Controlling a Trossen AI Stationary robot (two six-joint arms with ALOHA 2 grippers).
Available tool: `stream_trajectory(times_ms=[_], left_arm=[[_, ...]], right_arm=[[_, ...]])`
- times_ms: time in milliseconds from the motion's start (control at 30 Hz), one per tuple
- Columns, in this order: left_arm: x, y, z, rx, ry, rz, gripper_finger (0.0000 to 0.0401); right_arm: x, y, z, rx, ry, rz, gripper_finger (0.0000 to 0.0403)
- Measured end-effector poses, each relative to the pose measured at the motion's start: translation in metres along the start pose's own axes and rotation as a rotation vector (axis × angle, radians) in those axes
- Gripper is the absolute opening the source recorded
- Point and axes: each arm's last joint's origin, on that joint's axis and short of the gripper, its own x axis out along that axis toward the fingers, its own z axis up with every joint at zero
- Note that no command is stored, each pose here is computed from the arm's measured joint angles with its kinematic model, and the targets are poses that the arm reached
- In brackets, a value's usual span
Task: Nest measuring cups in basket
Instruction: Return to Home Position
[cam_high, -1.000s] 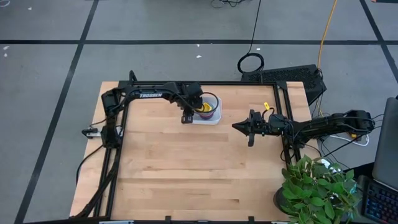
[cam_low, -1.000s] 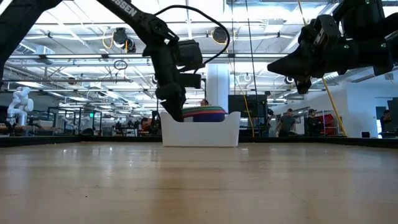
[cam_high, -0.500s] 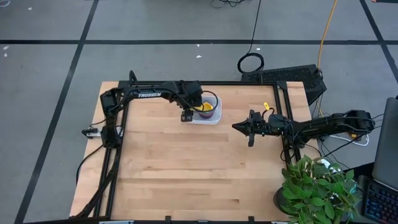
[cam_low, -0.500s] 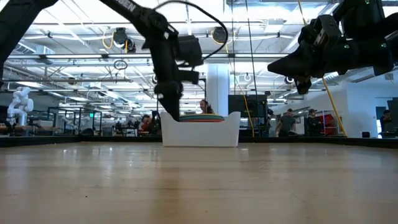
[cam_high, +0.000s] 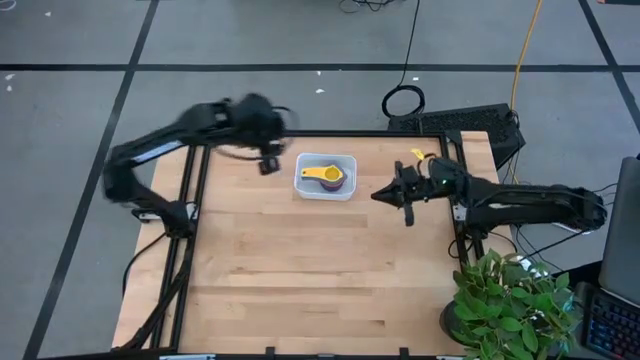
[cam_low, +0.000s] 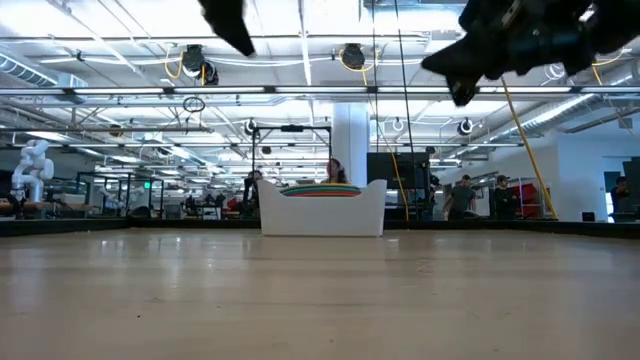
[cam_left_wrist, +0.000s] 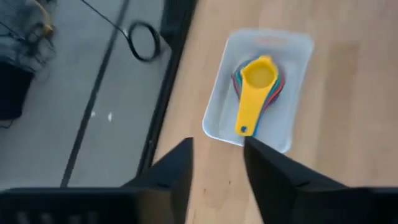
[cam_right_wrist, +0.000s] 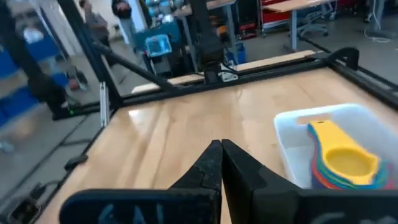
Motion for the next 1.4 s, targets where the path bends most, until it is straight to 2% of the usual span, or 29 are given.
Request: stream_trajectory(times_ms=[100,200,333,500,600,767,1000,1100,1267,1400], left_arm=[[-0.048,-0.006,-0.024,-0.065,-0.121,-0.033,0.0098],[-0.081,-0.016,-0.056,-0.127,-0.259,-0.082,0.0052],[-0.091,-0.034,-0.098,-0.183,-0.451,-0.103,0.0008],[-0.074,-0.049,-0.134,-0.194,-0.660,-0.098,0.0017],[-0.056,-0.056,-0.150,-0.210,-0.700,-0.097,0.0018],[-0.015,-0.071,-0.169,-0.257,-0.759,-0.202,0.0004],[0.026,-0.088,-0.192,-0.285,-0.890,-0.313,0.0013],[0.036,-0.093,-0.201,-0.284,-0.949,-0.349,0.0011],[0.049,-0.099,-0.216,-0.279,-0.987,-0.350,0.0004],[0.054,-0.101,-0.221,-0.276,-0.993,-0.348,0.0017]], right_arm=[[-0.018,0.004,0.018,-0.075,0.021,-0.027,0.0000],[-0.044,0.011,0.027,-0.129,0.016,-0.090,0.0000],[-0.079,0.022,0.029,-0.171,-0.051,-0.187,0.0000],[-0.102,0.033,0.021,-0.181,-0.199,-0.173,0.0000],[-0.103,0.030,0.005,-0.130,-0.218,-0.161,0.0000],[-0.099,0.023,-0.025,-0.065,-0.225,-0.159,0.0000],[-0.083,0.007,-0.068,0.007,-0.272,-0.132,0.0000],[-0.083,0.007,-0.064,0.014,-0.342,-0.111,0.0000],[-0.082,0.006,-0.068,0.035,-0.299,-0.114,0.0000],[-0.082,0.007,-0.067,0.026,-0.310,-0.094,0.0000]])
